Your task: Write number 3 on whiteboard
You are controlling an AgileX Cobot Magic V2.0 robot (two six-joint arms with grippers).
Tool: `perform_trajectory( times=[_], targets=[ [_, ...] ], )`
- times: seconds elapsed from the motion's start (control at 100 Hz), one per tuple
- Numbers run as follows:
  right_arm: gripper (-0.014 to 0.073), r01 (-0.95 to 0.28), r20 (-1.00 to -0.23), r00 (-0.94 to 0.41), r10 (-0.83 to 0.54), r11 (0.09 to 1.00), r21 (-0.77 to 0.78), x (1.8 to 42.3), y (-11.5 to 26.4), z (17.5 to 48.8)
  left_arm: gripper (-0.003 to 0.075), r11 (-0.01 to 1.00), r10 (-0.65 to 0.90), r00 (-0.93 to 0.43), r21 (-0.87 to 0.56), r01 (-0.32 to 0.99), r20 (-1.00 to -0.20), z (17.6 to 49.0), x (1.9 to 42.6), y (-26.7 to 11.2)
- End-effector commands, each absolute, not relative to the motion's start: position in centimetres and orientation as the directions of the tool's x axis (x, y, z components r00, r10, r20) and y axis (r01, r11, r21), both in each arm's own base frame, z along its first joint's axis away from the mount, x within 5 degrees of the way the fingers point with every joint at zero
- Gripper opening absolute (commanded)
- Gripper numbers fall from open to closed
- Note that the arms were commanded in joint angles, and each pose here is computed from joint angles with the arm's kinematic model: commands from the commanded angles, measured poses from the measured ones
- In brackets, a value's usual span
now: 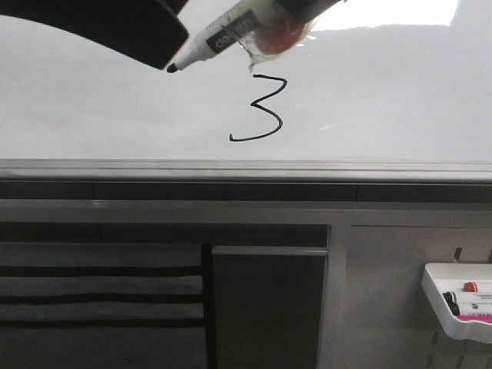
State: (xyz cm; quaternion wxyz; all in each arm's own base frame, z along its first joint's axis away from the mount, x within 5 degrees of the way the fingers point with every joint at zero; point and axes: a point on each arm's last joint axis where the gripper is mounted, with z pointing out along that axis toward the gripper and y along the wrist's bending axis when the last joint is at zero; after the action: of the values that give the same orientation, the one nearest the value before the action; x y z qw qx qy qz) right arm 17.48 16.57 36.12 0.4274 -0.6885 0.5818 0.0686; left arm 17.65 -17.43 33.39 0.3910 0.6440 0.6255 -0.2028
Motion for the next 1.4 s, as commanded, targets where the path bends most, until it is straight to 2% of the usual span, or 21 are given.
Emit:
perform_trajectory(
  times=[0.0, 0.28, 0.49, 0.58, 0.74, 1.39],
  targets=[
    [-0.0012, -0.822, -0.626, 0.344, -0.7, 0.097, -0.561, 17.3, 16.5, 37.9, 0.042, 0.09, 0.61, 0.163, 0.272, 0.958, -0.775, 34.8, 18.0, -18.5],
    [-0.0012, -0.824, -0.625, 0.343, -0.701, 0.095, -0.559, 17.3, 16.5, 37.9, 0.041, 0.118, 0.609, 0.148, 0.273, 0.955, -0.78, 34.4, 19.1, -19.2],
    [-0.0012, -0.825, -0.626, 0.342, -0.701, 0.095, -0.557, 17.3, 16.5, 37.8, 0.0209, 0.116, 0.604, 0.142, 0.263, 0.958, -0.785, 34.4, 19.1, -19.3],
    [-0.0012, -0.825, -0.635, 0.339, -0.694, 0.104, -0.555, 17.3, 16.6, 37.9, 0.0167, 0.1, 0.607, 0.141, 0.252, 0.963, -0.782, 34.4, 18.9, -19.3],
    [-0.0012, -0.83, -0.661, 0.33, -0.674, 0.126, -0.543, 17.3, 16.7, 38.1, 0.0165, 0.093, 0.608, 0.141, 0.247, 0.965, -0.781, 34.3, 18.8, -19.3],
    [-0.0012, -0.844, -0.653, 0.325, -0.684, 0.101, -0.527, 17.2, 16.7, 37.8, 0.0165, 0.093, 0.608, 0.141, 0.247, 0.965, -0.781, 34.3, 18.8, -19.3]
  ],
)
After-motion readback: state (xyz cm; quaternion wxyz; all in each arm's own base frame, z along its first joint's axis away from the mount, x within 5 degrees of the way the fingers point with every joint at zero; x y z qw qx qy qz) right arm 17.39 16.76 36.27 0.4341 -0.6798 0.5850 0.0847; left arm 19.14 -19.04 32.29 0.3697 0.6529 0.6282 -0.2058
